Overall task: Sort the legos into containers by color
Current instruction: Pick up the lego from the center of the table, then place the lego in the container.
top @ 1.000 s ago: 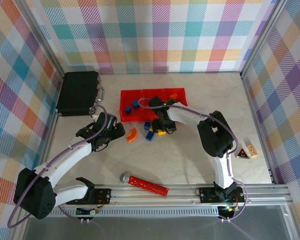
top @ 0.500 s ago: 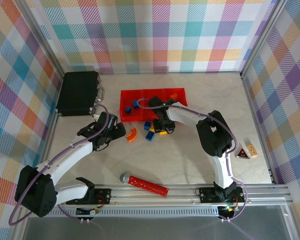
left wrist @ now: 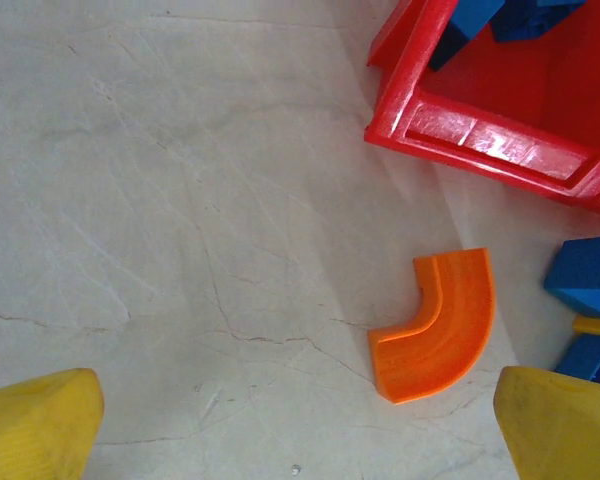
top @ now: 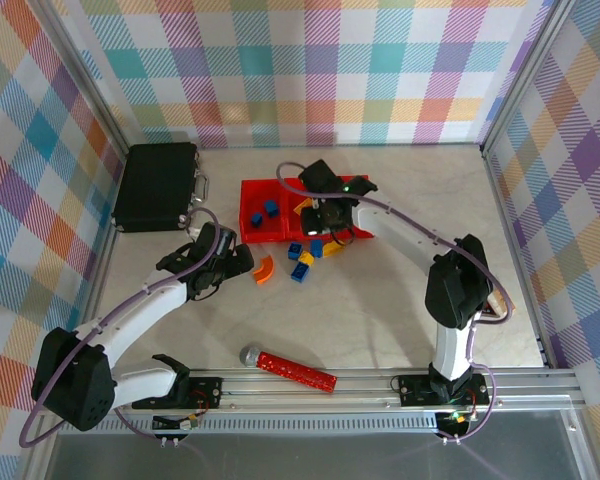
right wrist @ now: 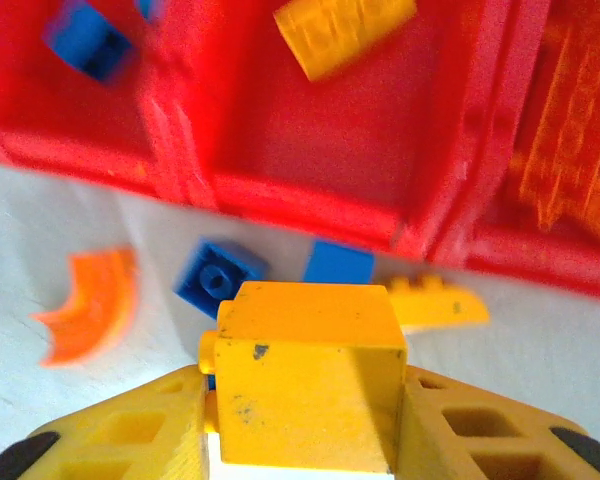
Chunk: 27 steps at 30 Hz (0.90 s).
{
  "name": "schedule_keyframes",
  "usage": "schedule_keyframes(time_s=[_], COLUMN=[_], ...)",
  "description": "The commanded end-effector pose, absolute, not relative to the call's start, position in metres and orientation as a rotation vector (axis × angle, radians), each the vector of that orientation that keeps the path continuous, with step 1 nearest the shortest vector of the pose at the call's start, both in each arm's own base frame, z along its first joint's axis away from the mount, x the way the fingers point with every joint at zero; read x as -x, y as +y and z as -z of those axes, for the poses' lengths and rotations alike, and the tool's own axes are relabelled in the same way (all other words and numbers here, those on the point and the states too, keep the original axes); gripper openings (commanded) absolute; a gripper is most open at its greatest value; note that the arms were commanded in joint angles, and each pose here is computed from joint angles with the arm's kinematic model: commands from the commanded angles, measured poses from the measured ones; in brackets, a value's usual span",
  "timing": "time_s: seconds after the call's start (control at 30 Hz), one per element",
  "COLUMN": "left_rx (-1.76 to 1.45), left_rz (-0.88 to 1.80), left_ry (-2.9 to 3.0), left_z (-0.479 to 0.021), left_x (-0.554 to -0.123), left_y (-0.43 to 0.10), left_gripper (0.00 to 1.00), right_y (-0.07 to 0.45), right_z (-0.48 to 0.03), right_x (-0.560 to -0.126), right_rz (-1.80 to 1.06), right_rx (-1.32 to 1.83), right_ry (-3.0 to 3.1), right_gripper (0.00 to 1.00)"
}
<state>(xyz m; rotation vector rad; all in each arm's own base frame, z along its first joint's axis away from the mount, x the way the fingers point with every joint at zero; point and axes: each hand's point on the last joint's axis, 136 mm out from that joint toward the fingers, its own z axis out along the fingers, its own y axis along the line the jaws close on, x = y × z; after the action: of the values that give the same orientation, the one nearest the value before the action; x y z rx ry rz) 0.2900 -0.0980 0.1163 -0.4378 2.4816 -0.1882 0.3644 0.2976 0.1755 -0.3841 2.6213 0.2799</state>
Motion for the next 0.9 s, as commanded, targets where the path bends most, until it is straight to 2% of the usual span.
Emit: schedule_keyframes(time_s=[0.0, 0.3, 0.53, 0.6, 0.67, 0.87], left_rx=[0.425, 0.422, 0.421, 0.423, 0.429, 0.445], left_rz=[0.215, 0.206, 0.205, 0.202, 0.209, 0.228], left_ry=[2.451, 2.429, 2.402, 2.405, 2.402, 2.402], left_z=[-0.128, -0.138, -0.145, -0.144, -0.143, -0.138], left_x=[-0.292, -0.268, -0.257, -0.255, -0.255, -0.256], left_y=[-0.097, -0.083, -0.076, -0.075, -0.075, -0.077], left_gripper=[1.0, 1.0, 1.0, 1.0, 1.0, 1.0], right_y=[0.312, 0.328, 0.33, 0.33, 0.328, 0.326], right_z=[-0.189, -0.163, -0.137, -0.138, -0.142, -0.165], right_x=[-0.382, -0.435, -0.454, -0.454, -0.453, -0.443], right_rz=[-0.279, -0.254, -0.262, -0.257, -0.254, -0.293], right_rx=[0.477, 0.481, 0.464, 0.465, 0.46, 0.482], right_ry=[2.559, 2.565, 2.593, 2.592, 2.59, 2.575], right_gripper=[0.43, 0.42, 0.43, 0.48, 0.58, 0.74])
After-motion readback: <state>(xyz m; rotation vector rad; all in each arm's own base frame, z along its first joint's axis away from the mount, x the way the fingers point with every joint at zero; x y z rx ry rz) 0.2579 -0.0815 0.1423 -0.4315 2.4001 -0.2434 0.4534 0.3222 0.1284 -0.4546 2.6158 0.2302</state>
